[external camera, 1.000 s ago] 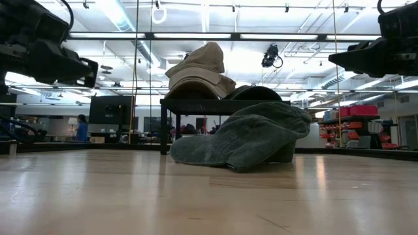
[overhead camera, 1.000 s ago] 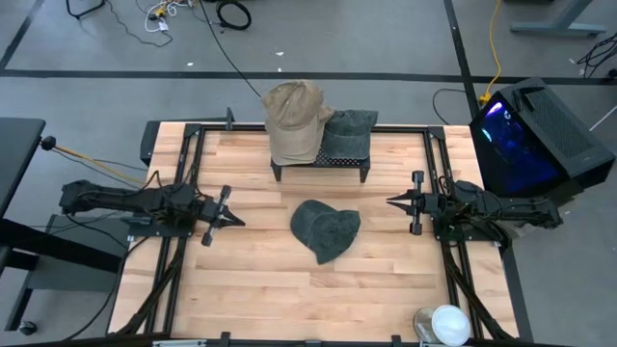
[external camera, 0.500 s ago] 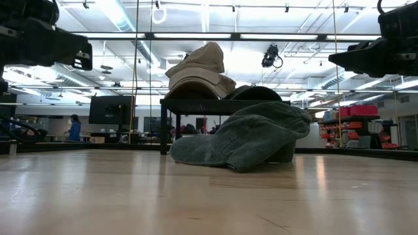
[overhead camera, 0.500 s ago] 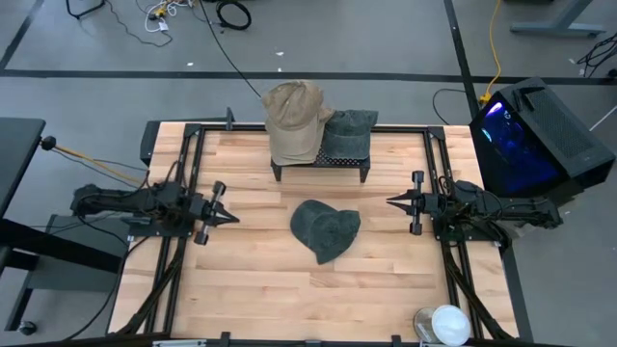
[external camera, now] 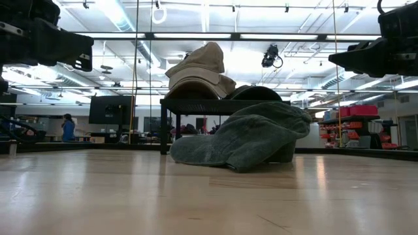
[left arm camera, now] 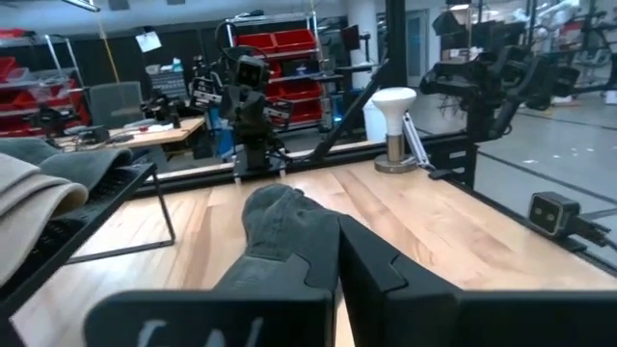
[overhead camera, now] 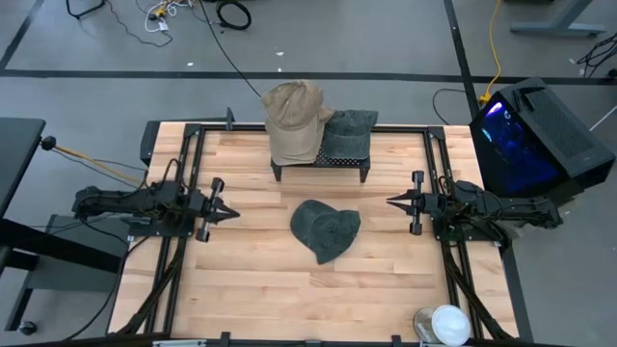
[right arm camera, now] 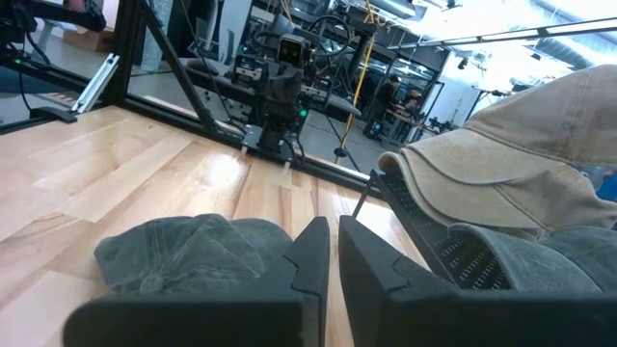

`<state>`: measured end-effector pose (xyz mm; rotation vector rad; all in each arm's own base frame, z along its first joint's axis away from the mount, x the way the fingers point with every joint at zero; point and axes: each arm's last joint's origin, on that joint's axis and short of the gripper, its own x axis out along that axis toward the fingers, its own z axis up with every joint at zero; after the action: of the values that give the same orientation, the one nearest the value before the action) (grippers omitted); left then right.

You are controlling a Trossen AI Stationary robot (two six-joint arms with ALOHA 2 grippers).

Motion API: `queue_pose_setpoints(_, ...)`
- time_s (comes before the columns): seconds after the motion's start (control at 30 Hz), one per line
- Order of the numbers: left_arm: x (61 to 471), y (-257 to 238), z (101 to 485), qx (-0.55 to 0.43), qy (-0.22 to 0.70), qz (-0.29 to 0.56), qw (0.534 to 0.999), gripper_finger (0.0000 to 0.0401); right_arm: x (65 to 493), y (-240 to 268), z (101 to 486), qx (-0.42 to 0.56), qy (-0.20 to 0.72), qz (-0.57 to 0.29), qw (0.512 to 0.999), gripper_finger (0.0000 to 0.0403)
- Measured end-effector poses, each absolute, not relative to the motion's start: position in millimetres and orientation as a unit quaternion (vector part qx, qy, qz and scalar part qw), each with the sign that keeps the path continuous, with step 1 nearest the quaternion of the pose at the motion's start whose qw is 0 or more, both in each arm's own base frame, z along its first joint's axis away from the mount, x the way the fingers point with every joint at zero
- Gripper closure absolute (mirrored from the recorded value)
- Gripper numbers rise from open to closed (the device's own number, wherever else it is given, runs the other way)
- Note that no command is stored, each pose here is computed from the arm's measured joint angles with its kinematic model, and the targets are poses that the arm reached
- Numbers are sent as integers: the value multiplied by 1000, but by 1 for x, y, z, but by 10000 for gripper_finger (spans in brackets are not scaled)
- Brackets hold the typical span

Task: Pick & Place hat
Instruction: Stack the black cap on the other black cap on the shelf

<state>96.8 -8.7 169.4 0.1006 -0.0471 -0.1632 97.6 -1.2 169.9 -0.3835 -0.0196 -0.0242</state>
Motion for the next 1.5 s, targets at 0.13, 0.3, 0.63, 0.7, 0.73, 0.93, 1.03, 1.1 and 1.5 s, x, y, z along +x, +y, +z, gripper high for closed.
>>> queue_pose_setpoints(0.13, 97, -9, 170, 49, -29, -86, 995, 373, 98, -1, 170, -191, -10, -12, 982, 373)
queue_pose_setpoints(0.3, 97, -9, 171, 49, -33, -85, 995, 369, 98, -1, 170, -191, -10, -12, 982, 373)
queue_pose_setpoints(0.63, 97, -9, 171, 49, -35, -86, 994, 367, 98, -1, 170, -191, -10, -12, 982, 373)
queue_pose_setpoints(0.7, 97, -9, 171, 49, -35, -86, 994, 367, 98, -1, 170, -191, -10, -12, 982, 373)
queue_pose_setpoints(0.73, 97, -9, 171, 50, -35, -86, 994, 367, 98, -1, 170, -191, -9, -12, 982, 373)
queue_pose_setpoints(0.93, 97, -9, 171, 50, -36, -86, 994, 367, 98, -1, 170, -191, -9, -12, 982, 373)
queue_pose_setpoints(1.03, 97, -9, 171, 50, -36, -86, 994, 367, 98, -1, 170, -191, -9, -12, 982, 373)
queue_pose_setpoints(1.1, 97, -9, 171, 49, -37, -86, 994, 367, 98, -1, 170, -191, -10, -12, 982, 373)
queue_pose_setpoints(1.5, 97, -9, 172, 50, -37, -86, 994, 367, 98, -1, 170, -191, -9, -12, 982, 373)
